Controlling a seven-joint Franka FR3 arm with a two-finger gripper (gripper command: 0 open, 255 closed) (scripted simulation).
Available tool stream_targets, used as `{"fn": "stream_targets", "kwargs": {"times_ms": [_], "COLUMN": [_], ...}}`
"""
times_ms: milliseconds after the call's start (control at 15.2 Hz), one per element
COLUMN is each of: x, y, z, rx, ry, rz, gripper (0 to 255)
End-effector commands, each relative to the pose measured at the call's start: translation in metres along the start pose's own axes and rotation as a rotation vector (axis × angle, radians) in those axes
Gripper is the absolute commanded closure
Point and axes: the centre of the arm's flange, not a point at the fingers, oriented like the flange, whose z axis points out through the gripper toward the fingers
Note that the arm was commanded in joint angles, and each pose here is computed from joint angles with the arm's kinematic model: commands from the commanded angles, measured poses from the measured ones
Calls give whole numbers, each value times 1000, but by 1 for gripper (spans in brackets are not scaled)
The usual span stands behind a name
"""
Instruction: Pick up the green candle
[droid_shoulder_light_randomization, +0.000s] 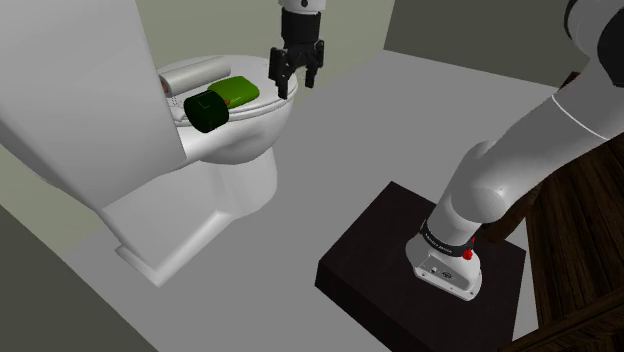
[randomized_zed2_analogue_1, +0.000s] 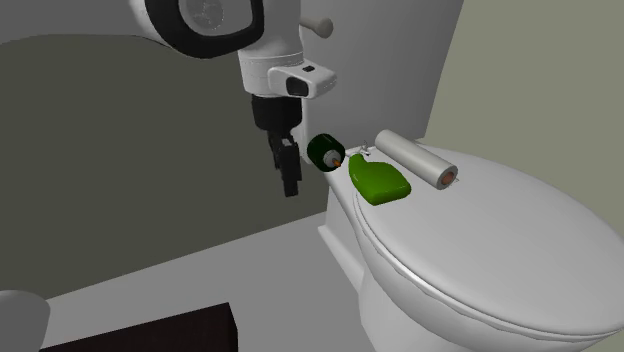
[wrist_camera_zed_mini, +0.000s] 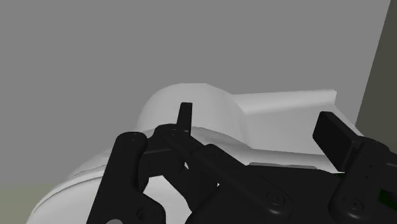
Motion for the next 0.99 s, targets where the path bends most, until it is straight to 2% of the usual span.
{"fn": "stream_targets", "kwargs": {"times_ms": [0, 924], "x": [15, 123], "y": [-21, -154], "z": [-4, -27], "rx": [2, 7], "ry": [2, 21], "rz": [5, 24], "gripper": [0, 0]}}
